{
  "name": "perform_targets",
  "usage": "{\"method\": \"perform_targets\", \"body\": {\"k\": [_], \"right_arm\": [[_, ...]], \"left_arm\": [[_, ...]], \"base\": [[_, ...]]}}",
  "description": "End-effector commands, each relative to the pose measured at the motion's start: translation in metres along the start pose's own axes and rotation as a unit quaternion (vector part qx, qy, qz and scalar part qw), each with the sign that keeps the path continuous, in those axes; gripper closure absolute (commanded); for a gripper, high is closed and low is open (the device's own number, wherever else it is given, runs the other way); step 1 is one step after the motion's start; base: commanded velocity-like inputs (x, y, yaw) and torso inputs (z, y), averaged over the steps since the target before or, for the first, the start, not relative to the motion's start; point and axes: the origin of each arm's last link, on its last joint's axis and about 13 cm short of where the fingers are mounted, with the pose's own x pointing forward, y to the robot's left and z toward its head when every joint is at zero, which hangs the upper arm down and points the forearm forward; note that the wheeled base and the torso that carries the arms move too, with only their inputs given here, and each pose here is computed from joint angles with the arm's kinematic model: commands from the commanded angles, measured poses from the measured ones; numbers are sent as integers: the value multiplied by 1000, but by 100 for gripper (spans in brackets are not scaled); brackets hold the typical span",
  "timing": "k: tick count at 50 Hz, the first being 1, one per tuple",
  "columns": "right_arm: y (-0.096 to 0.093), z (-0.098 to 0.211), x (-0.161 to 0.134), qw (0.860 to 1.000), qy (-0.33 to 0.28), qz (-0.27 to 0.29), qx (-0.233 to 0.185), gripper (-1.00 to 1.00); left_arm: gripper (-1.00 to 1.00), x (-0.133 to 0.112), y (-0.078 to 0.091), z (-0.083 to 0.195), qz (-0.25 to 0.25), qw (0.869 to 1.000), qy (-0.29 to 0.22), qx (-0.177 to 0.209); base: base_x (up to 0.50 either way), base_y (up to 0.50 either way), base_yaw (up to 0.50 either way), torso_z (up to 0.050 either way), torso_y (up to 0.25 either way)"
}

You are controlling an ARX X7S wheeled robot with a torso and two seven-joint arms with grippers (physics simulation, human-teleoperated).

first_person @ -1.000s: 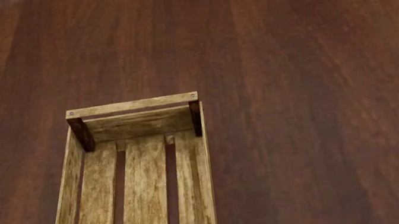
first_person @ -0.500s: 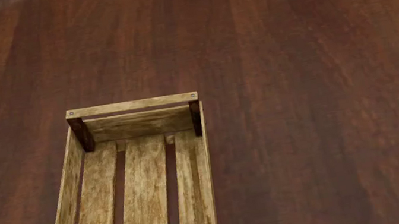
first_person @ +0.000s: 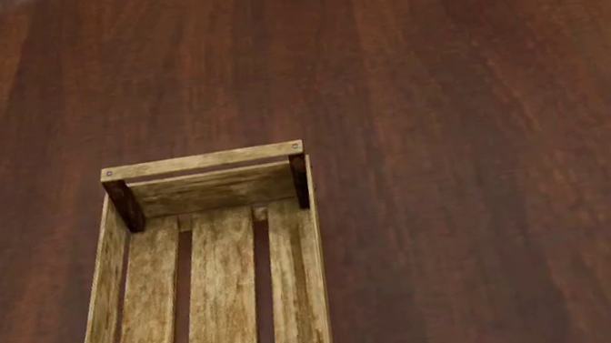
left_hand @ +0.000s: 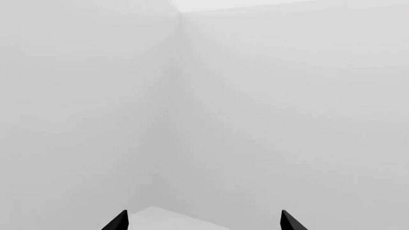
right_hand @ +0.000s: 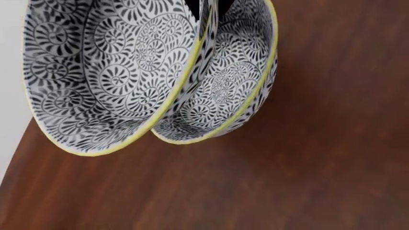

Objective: Stack the left bowl on the right bowl and place them in the tray.

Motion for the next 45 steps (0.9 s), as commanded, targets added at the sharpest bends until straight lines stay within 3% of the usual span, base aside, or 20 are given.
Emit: {"method": "perform_targets", "body": {"k": [1,36,37,45], "right_arm": [[7,2,14,1000,-6,-6,1,100],[21,-8,29,999,4,4,33,100],[20,-8,30,999,4,5,32,-100],[13,-10,27,999,0,-2,35,-100]], "left_arm": [[-100,0,0,0,1,1000,0,1],[-100,1,0,1,1,1000,-3,1],[-100,1,0,1,1,1000,-3,1],[-100,2,-1,2,2,1000,-3,1]], "base": [[0,0,0,0,0],[0,0,0,0,1],[0,0,0,0,0],[0,0,0,0,0]]}}
